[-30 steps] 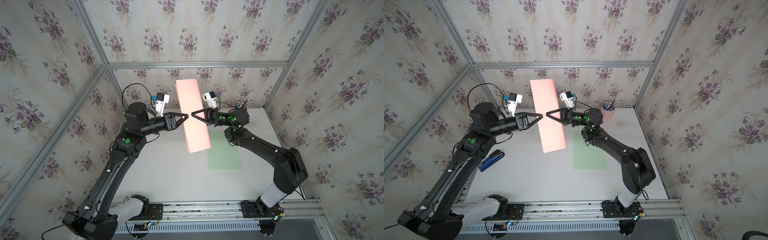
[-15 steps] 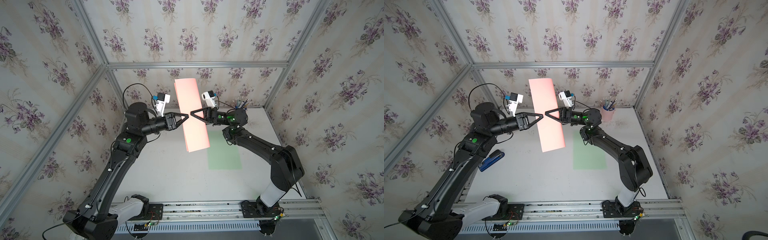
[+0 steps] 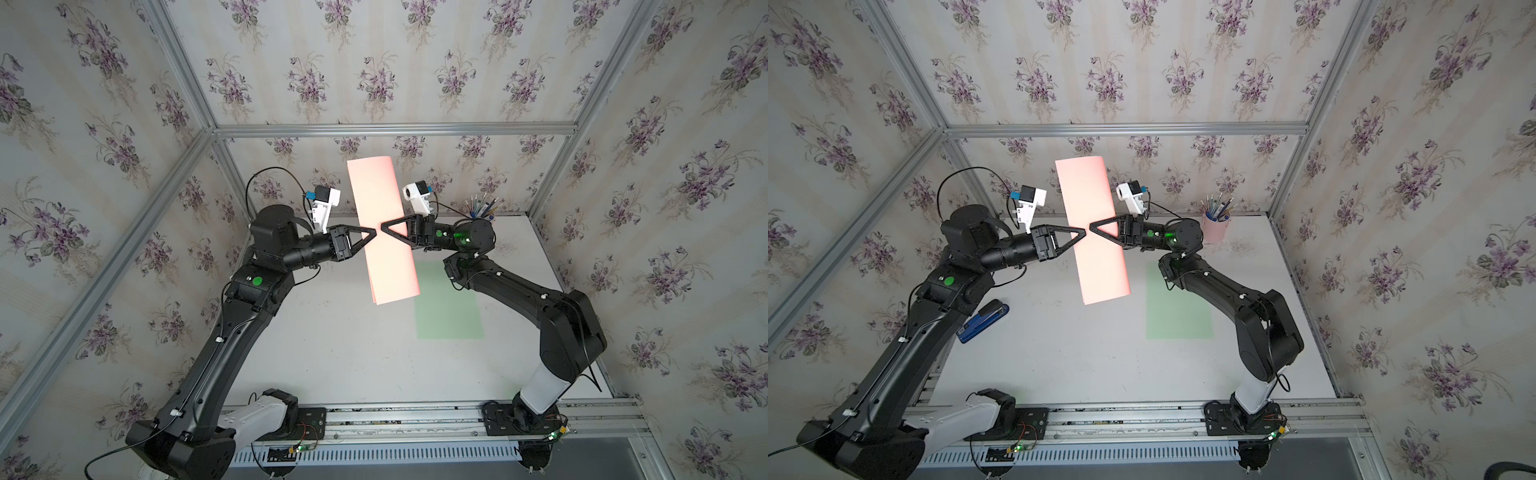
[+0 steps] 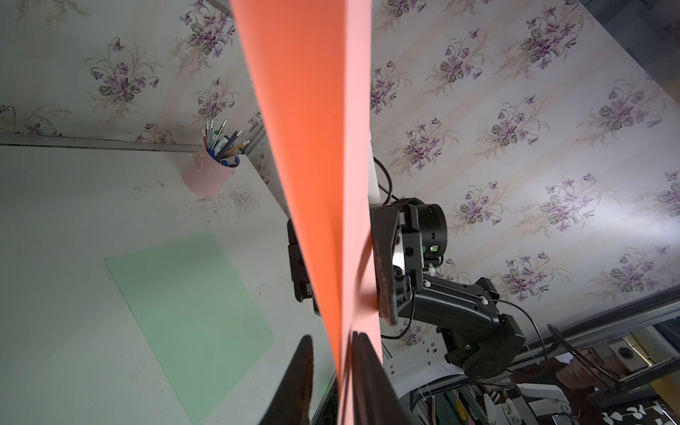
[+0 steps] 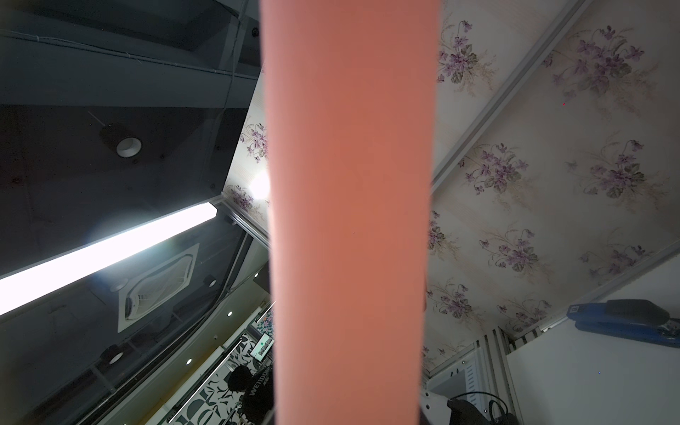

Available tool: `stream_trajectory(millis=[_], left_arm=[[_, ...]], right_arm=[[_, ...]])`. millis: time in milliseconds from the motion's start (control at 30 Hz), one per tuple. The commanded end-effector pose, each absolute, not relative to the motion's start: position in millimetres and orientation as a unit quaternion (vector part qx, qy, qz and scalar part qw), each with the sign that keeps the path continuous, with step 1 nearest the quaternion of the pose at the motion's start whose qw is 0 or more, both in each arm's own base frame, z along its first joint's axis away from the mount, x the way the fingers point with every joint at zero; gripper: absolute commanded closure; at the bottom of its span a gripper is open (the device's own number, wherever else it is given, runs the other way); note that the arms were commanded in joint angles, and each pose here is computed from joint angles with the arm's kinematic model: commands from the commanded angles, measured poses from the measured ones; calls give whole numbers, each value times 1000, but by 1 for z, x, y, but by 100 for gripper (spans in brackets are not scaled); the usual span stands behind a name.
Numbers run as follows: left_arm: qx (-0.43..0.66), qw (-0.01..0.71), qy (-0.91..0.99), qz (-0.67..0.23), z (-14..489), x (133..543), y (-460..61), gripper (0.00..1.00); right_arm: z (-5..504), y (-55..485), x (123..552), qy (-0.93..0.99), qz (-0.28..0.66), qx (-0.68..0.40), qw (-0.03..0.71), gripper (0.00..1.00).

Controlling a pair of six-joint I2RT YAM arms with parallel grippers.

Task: Fold the rectangular paper in half along the long edge
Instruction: Fold the paper.

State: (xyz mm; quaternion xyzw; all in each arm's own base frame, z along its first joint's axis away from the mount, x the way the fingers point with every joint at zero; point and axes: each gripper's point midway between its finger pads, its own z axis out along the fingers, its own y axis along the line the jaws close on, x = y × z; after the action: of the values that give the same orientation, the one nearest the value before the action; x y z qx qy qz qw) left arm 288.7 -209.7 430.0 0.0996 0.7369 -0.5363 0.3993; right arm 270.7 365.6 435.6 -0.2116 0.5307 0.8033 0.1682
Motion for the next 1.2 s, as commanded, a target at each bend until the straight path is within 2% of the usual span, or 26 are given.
stream_trajectory(millis=[0,167,400,667,867,1167], left_arm=[[113,413,727,-537,439,288,-210,79],[115,414,728,-535,439,287,-210,88],[114,413,730,-532,438,287,-209,100],[116,410,732,-532,436,285,-209,100],[116,409,734,-529,434,282,-208,100],[117,406,737,-528,431,283,-209,100]], right_arm=[[438,364,265,519,807,-226,168,74],[434,365,267,522,807,-223,164,73],[435,369,268,546,781,-239,187,61],[423,373,278,587,744,-240,213,53],[412,373,285,614,717,-238,230,54],[422,368,280,600,725,-245,234,69]])
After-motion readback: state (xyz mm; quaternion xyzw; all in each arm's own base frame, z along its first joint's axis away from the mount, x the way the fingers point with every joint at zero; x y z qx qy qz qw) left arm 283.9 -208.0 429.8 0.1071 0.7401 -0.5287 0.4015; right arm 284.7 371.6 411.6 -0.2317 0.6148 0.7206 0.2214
